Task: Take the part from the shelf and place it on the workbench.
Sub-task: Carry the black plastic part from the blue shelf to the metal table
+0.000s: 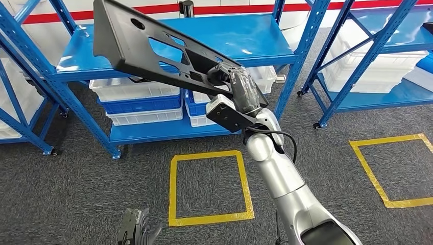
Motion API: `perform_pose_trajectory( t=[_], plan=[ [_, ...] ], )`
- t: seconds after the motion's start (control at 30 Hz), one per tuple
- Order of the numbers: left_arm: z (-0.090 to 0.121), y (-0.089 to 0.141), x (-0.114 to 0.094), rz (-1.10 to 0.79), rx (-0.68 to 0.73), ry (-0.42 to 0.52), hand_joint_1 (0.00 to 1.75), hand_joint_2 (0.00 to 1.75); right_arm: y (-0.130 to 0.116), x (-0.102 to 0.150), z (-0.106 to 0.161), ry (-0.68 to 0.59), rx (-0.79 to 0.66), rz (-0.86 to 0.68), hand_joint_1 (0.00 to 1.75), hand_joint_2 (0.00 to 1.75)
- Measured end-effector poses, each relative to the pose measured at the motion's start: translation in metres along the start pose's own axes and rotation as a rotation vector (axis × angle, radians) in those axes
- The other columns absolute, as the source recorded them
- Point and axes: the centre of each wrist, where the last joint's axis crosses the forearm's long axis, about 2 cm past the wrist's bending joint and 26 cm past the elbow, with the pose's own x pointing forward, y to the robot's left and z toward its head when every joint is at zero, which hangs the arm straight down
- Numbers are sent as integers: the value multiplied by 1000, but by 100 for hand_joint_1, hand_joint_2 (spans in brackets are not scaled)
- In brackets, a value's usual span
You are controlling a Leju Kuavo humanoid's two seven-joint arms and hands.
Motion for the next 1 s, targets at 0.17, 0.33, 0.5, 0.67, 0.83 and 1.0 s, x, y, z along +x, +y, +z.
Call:
perform_pose_trajectory(
  t=[0.17, 0.33, 0.5, 0.67, 0.83, 1.0],
  plan=[
    [5, 10, -9, 3, 75, 20, 0, 175, 7, -6, -12, -6, 33, -5, 175, 175],
    [9, 19, -16, 19, 119, 22, 0, 175, 17, -8, -23, -33, 35, -73, 175, 175],
    [17, 26, -28, 34, 134, 51, 0, 175, 33, -15, -18, -17, 45, -118, 175, 175],
    [17, 27, -29, 12, 114, 61, 0, 175, 38, -21, -12, 21, 42, -134, 175, 175],
    [15, 25, -26, -9, 99, 63, 0, 175, 34, -25, -7, 51, 33, -124, 175, 175],
    [15, 20, -25, -29, 90, 73, 0, 175, 29, -31, 3, 77, 27, -87, 175, 175]
  ],
)
